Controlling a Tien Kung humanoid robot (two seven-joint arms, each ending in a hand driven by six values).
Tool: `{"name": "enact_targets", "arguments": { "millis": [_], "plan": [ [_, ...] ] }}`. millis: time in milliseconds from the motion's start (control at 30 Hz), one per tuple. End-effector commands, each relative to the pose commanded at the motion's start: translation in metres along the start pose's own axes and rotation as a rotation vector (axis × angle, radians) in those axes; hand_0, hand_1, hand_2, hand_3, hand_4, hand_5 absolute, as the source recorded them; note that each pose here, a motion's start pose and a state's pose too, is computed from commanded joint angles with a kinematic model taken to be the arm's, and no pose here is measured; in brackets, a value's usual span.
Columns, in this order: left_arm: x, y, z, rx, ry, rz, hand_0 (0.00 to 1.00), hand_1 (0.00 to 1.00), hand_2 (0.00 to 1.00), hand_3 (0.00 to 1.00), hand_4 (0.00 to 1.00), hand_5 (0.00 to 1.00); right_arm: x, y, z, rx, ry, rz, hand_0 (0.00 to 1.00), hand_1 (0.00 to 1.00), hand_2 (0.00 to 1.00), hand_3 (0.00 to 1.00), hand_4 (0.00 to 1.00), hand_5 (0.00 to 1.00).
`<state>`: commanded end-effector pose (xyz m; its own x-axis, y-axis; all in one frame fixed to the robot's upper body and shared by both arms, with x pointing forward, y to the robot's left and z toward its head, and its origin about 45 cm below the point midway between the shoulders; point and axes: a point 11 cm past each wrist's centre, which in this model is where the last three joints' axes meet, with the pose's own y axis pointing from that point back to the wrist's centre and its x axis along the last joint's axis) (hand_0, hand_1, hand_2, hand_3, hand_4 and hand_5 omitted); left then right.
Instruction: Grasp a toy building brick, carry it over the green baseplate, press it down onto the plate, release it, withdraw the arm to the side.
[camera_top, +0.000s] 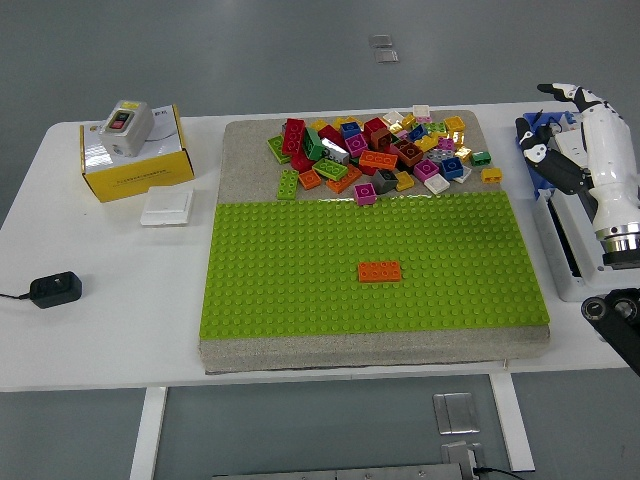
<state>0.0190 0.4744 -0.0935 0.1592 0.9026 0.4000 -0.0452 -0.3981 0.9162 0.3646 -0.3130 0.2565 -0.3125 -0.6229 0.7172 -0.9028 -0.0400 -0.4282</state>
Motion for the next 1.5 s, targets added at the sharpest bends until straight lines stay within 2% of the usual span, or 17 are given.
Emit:
{"name": "enact_targets", "arguments": {
  "millis": [500,833,1000,1067,1200,1233,1500],
  "plan": [
    [0.008,0.000,-0.002,0.005,-0.017,0.014,0.672,0.652,0.608,0.664,0.396,0.471,0.011,0.010,0.015,-0.055,-0.005,0.037,0.779,0.749,0.753,0.746,0.637,0.570],
    [0.007,0.000,-0.005,0.013,-0.008,0.010,0.672,0.652,0.607,0.664,0.395,0.471,0.020,0.001,0.002,-0.096,-0.185,0.097,0.759,0.748,0.753,0.759,0.627,0.567],
    [0.006,0.000,-0.002,0.006,-0.005,0.007,0.672,0.652,0.607,0.664,0.395,0.471,0.033,0.000,0.008,-0.145,-0.290,0.162,0.759,0.748,0.753,0.759,0.627,0.567],
    [0.007,0.000,-0.002,0.007,-0.005,0.009,0.672,0.652,0.607,0.665,0.395,0.470,0.037,0.000,0.011,-0.158,-0.320,0.178,0.722,0.735,0.749,0.765,0.602,0.551],
    [0.009,0.000,-0.003,0.009,-0.004,0.013,0.672,0.652,0.607,0.665,0.395,0.470,0.041,0.000,0.013,-0.168,-0.344,0.192,0.722,0.735,0.749,0.765,0.602,0.551],
    [0.009,0.000,-0.004,0.009,-0.003,0.013,0.671,0.652,0.607,0.665,0.396,0.471,0.041,0.000,0.013,-0.168,-0.345,0.193,0.692,0.722,0.745,0.768,0.612,0.555],
    [0.004,0.000,-0.001,0.004,0.000,0.003,0.672,0.652,0.607,0.665,0.395,0.471,0.049,0.000,0.018,-0.182,-0.379,0.221,0.683,0.713,0.744,0.767,0.618,0.559]
  ]
}}
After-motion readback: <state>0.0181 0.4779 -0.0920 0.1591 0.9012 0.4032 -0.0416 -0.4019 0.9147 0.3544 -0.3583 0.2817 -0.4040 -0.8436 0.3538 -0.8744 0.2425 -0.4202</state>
